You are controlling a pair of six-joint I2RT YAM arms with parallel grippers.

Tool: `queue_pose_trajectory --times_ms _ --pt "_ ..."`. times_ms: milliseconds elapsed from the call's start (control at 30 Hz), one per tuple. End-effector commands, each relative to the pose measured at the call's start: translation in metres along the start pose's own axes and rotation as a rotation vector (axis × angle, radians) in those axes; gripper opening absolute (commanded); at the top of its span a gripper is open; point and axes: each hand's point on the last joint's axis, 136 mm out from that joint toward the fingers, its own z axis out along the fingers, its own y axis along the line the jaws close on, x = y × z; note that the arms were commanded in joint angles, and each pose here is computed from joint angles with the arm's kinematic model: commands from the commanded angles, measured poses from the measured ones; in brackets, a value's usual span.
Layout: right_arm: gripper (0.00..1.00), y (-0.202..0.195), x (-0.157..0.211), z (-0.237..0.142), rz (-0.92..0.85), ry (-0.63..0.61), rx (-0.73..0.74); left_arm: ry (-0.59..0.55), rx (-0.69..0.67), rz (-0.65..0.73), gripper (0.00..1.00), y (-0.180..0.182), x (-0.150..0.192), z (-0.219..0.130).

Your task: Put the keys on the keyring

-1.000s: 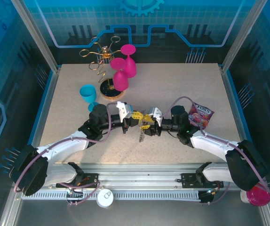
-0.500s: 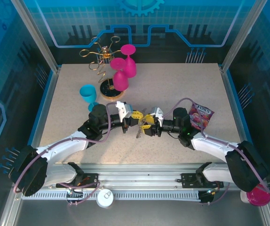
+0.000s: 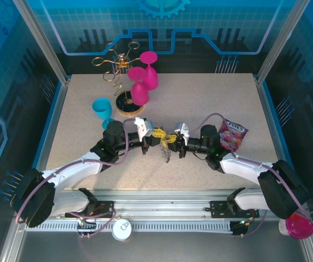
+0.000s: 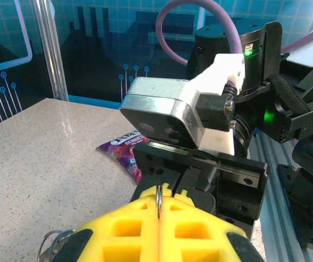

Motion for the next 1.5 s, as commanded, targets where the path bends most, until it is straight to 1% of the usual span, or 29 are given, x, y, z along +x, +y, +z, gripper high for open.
queue_pose_trajectory --times_ms 0,167,333,700,867,900,933,1033,1300,1333,1400,1433,1467 --pt "0.00 -0.004 -0.001 -0.009 -0.012 0.012 0.033 -0.042 -0.010 0.038 0.00 -0.001 -0.017 -0.004" --pt "0.00 -0.013 0.012 -0.022 -0.006 0.115 0.115 -0.012 -0.007 0.060 0.00 -0.002 -0.012 -0.005" --pt "0.00 -0.008 0.016 -0.033 -0.037 0.211 0.106 0.031 0.006 0.087 0.00 -0.004 -0.005 -0.005" --pt "0.00 -0.007 0.004 -0.042 -0.064 0.388 0.078 0.074 0.046 0.128 0.00 -0.010 0.003 -0.005" --pt "0.00 -0.005 -0.011 -0.042 -0.096 0.402 0.069 0.138 0.024 0.143 0.00 -0.006 0.015 -0.007" --pt "0.00 -0.002 -0.009 -0.042 -0.095 0.415 0.059 0.162 0.025 0.147 0.00 -0.006 0.020 -0.007" --pt "0.00 -0.001 -0.020 -0.041 -0.116 0.407 0.054 0.182 0.025 0.150 0.00 -0.006 0.024 -0.006" --pt "0.00 0.008 -0.026 -0.039 -0.140 0.425 0.021 0.221 0.029 0.153 0.00 -0.005 0.033 -0.005" --pt "0.00 0.013 -0.032 -0.037 -0.156 0.430 0.010 0.244 0.001 0.129 0.00 0.001 0.045 -0.004" --pt "0.00 0.013 -0.033 -0.037 -0.156 0.427 0.007 0.245 -0.006 0.126 0.04 0.002 0.046 -0.005" --pt "0.00 0.014 -0.034 -0.036 -0.153 0.423 0.002 0.247 -0.009 0.124 0.06 0.001 0.047 -0.006" --pt "0.00 0.015 -0.035 -0.035 -0.152 0.417 -0.003 0.246 -0.007 0.124 0.04 0.001 0.047 -0.007" --pt "0.00 0.015 -0.036 -0.034 -0.151 0.412 -0.003 0.248 -0.007 0.122 0.03 0.001 0.048 -0.007"
